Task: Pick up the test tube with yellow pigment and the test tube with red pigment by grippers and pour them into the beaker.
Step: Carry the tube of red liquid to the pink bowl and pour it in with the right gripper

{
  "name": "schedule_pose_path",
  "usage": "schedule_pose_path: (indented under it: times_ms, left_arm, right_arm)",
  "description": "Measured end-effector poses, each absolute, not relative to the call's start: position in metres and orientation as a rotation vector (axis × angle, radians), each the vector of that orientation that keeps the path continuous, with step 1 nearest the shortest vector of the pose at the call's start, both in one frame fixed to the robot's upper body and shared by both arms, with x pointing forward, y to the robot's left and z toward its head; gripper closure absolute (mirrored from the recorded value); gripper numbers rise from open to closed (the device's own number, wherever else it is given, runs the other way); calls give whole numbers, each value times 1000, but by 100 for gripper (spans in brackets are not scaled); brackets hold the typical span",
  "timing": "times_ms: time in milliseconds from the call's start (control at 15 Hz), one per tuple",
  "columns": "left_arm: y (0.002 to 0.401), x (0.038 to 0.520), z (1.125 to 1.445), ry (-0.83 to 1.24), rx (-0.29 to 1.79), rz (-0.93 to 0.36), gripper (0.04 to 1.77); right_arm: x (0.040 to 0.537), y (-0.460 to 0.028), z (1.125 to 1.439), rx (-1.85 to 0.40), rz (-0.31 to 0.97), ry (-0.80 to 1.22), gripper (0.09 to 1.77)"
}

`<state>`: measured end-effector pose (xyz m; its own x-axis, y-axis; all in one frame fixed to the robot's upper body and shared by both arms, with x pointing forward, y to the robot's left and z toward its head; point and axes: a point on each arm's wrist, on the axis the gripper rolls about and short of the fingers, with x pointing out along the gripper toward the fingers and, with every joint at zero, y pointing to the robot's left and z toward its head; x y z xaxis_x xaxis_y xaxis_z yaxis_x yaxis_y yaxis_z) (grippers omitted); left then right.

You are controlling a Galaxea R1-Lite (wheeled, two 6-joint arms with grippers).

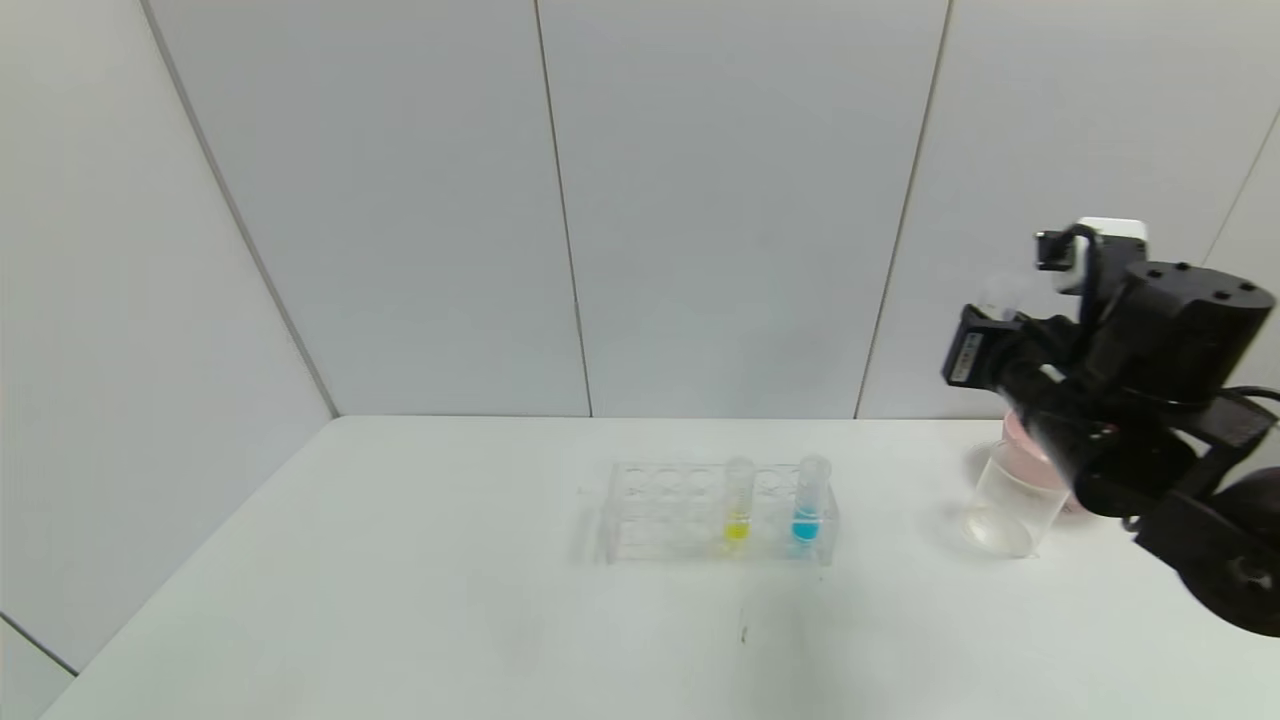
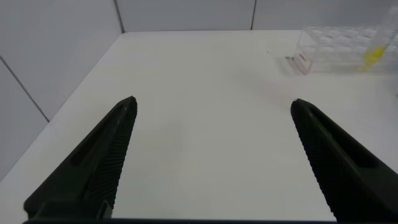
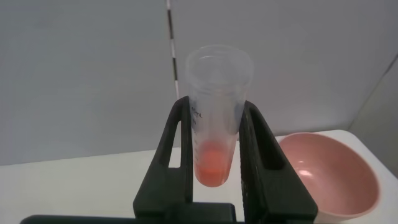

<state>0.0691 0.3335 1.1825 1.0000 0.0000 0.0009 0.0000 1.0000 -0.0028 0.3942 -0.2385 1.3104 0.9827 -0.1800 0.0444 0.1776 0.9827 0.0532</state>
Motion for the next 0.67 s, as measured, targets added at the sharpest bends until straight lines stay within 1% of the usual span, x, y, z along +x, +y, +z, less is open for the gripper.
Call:
schedule_pose_path:
  times_ms: [133, 333, 533, 667]
  left_arm:
    - [334, 69, 1182, -1, -3, 0, 5]
    - [334, 69, 1182, -1, -3, 0, 5]
    - [334, 69, 1182, -1, -3, 0, 5]
    - [334, 69, 1182, -1, -3, 0, 5]
  right_arm:
    - [386, -290, 1308, 44, -185, -66, 136]
    - [375, -353, 1305, -22, -112, -90, 136]
    - [367, -400, 1306, -228, 30, -105, 136]
    - [367, -418, 1306, -402, 42, -112, 136]
